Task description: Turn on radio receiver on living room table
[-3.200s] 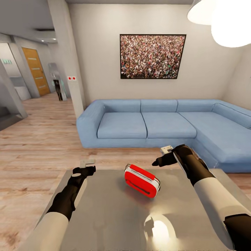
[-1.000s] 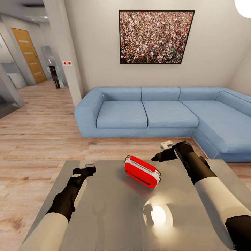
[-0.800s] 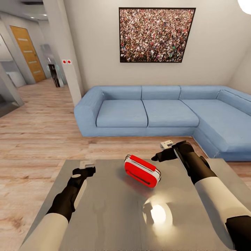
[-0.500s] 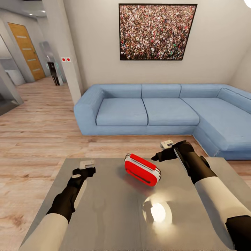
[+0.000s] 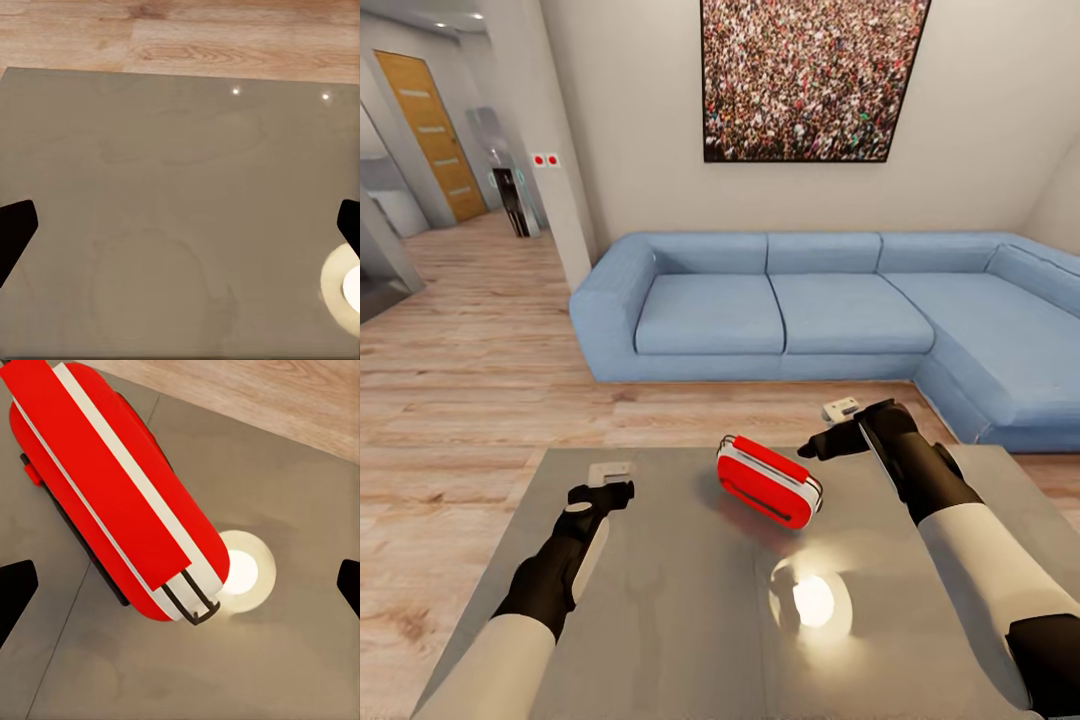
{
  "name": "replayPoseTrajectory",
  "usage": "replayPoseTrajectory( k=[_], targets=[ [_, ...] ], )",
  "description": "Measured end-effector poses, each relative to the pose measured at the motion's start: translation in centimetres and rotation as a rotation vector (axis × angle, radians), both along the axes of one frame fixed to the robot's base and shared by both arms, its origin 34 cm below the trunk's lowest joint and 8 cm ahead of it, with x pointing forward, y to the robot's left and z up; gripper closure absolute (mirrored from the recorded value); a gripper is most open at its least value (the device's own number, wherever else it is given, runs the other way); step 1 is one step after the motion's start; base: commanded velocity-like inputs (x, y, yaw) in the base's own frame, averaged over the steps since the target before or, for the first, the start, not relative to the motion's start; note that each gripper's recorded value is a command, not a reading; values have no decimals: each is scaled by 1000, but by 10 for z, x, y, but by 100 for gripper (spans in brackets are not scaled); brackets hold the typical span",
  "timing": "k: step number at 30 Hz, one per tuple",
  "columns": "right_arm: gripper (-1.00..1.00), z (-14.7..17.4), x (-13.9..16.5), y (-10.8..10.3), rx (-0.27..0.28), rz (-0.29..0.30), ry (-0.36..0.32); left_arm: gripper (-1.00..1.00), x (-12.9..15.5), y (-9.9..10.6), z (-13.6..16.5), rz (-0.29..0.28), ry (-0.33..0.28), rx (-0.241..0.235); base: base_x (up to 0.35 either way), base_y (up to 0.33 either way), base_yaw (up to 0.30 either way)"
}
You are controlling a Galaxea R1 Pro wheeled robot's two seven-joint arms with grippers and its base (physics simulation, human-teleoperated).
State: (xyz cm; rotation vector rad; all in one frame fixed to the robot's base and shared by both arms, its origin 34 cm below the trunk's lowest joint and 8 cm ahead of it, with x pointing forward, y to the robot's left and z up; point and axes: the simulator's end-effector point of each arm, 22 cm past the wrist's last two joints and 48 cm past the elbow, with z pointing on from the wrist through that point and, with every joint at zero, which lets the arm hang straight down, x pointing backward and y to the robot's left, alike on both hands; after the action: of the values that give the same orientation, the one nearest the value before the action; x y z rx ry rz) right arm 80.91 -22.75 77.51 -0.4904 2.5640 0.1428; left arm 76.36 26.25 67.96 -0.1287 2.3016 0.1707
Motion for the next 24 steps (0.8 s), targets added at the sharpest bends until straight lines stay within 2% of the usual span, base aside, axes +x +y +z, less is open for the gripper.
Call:
replayPoseTrajectory(
  k=[11,24],
  targets=[
    [-100,8,11,-7,-32,-21,-27,-100,-3,-1,-4,0,6,-1,0,0,0],
    [-100,32,28,5,-16,-13,-67,-100,-6,-1,-7,-2,15,-2,0,0,0]
  ],
)
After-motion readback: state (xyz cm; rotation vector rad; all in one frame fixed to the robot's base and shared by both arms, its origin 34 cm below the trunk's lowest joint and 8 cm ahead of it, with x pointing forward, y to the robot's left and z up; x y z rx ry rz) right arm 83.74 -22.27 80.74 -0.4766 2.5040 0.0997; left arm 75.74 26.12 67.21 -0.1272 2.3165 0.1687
